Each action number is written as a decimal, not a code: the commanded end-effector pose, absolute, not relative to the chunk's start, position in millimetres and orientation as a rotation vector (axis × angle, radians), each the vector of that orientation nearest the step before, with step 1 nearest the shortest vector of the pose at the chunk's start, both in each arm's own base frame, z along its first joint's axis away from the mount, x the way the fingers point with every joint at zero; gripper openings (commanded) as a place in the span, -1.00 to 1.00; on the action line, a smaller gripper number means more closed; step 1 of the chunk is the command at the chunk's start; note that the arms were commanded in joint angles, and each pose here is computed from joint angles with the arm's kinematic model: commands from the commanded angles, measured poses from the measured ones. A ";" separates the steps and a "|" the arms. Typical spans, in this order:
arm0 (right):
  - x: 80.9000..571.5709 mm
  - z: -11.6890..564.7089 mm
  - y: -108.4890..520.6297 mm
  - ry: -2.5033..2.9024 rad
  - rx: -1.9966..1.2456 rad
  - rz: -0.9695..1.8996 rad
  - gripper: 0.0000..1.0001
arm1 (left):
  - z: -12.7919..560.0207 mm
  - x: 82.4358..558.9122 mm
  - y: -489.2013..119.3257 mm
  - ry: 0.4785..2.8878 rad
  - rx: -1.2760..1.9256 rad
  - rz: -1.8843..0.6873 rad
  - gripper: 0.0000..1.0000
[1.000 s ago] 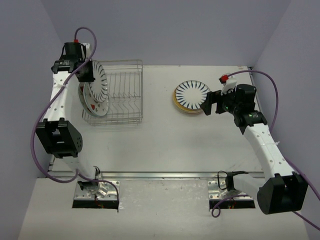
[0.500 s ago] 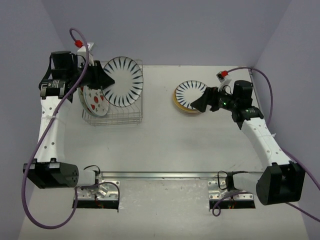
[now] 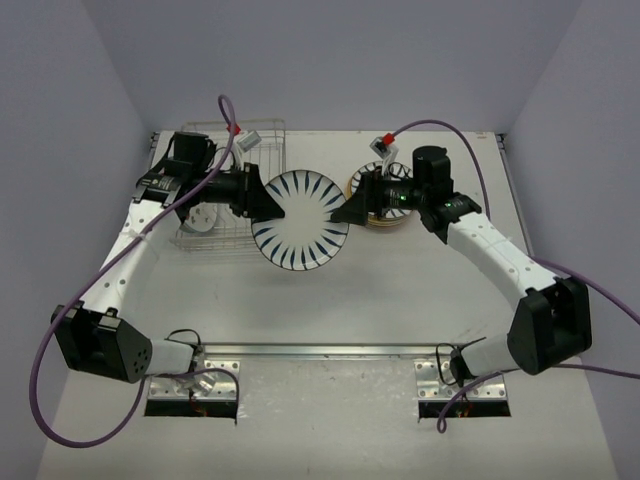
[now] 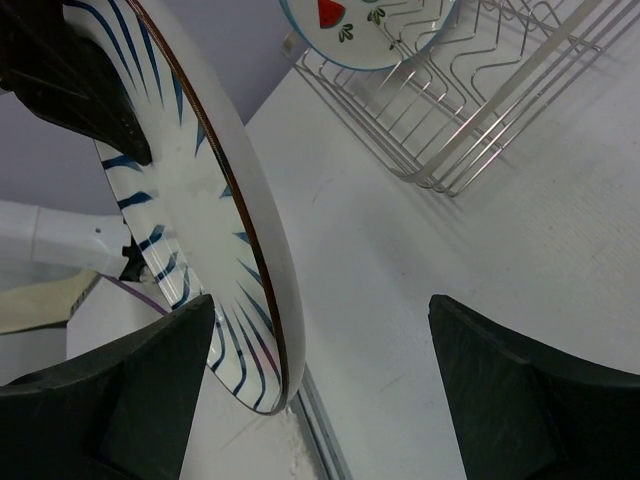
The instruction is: Unload the plates from the dish rack
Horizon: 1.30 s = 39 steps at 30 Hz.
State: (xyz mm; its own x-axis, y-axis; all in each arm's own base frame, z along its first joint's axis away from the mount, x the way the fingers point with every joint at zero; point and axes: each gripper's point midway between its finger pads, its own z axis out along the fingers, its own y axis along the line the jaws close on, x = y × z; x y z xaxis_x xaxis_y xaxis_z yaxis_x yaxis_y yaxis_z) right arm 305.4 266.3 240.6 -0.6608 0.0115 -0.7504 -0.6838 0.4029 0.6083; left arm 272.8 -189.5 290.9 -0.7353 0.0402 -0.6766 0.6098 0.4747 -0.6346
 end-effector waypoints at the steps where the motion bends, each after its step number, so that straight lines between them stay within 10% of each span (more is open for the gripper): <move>1: 315.6 262.8 278.3 1.873 -0.657 1.270 0.61 | 324.7 269.9 -199.7 1.943 0.663 -1.328 -1.00; 8: 314.4 253.5 284.5 1.871 -0.679 1.299 -0.98 | 318.1 277.8 -200.0 1.965 0.648 -1.318 -0.74; 18: 343.3 239.1 240.9 1.972 -0.419 1.334 -1.00 | 310.4 331.7 -163.3 2.067 0.367 -0.970 0.95; 39: 467.0 154.9 64.2 2.156 0.354 0.992 -1.00 | 308.6 371.1 -69.2 2.078 -0.049 -0.671 1.00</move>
